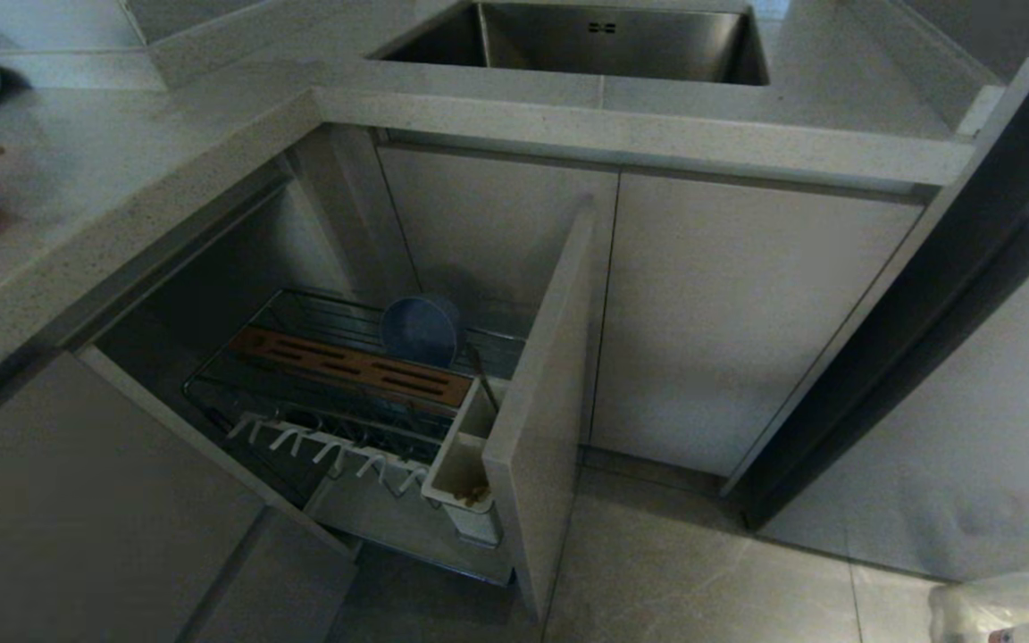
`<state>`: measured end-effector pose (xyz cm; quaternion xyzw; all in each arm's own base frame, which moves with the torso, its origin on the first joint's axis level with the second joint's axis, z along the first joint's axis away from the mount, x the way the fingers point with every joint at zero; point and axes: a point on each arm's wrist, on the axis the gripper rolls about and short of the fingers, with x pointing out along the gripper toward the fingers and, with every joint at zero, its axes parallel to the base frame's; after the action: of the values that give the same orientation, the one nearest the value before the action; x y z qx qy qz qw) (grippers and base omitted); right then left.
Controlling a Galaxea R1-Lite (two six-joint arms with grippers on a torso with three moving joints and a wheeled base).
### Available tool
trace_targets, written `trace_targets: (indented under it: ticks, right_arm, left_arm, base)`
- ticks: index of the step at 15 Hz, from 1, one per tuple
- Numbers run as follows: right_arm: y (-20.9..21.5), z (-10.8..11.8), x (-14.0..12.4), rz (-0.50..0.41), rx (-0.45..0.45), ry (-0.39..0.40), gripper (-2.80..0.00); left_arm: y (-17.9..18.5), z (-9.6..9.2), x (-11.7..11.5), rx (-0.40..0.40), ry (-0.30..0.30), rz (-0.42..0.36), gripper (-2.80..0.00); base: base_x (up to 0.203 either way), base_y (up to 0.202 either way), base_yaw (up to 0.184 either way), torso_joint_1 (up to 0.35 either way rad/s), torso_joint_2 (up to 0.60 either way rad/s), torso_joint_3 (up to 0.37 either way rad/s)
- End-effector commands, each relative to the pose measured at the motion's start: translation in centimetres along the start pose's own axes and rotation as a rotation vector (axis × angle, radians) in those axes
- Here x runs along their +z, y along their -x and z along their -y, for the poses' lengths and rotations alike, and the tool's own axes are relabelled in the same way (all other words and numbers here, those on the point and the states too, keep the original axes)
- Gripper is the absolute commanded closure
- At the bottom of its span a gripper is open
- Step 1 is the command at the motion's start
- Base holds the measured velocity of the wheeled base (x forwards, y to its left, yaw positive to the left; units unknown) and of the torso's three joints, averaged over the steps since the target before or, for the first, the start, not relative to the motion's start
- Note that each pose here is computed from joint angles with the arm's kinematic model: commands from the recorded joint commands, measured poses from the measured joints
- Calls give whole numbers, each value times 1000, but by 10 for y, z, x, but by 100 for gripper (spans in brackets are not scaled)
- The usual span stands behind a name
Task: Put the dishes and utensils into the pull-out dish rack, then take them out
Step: Pick up the chopsticks and place it in the cupboard
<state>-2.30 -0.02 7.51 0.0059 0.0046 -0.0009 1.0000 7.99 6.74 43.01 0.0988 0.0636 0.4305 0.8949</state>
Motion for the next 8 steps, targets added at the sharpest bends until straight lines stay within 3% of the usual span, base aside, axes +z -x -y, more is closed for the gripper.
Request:
trace_targets:
  ticks: [1,2,4,7,8]
  right_arm:
    - [0,0,0,-1,0,0,0]
    - [0,0,0,0,0,0,0]
    - [0,0,0,0,0,0,0]
    - [0,0,0,0,0,1,0]
    - [0,0,0,0,0,0,0]
  left_arm:
    - [-42,-9,-13,-47,-5,-128,0]
    - [-49,-10,-17,-128,5,-180,0]
    - [-56,-9,-21,-215,17,-245,0]
    - [-58,-5,-23,-377,46,-276,0]
    - [-59,-5,-24,-393,45,-280,0]
  base:
    - [0,0,0,0,0,0]
    - [0,0,0,0,0,0]
    - [0,0,0,0,0,0]
    - [0,0,0,0,0,0]
    - [0,0,0,0,0,0]
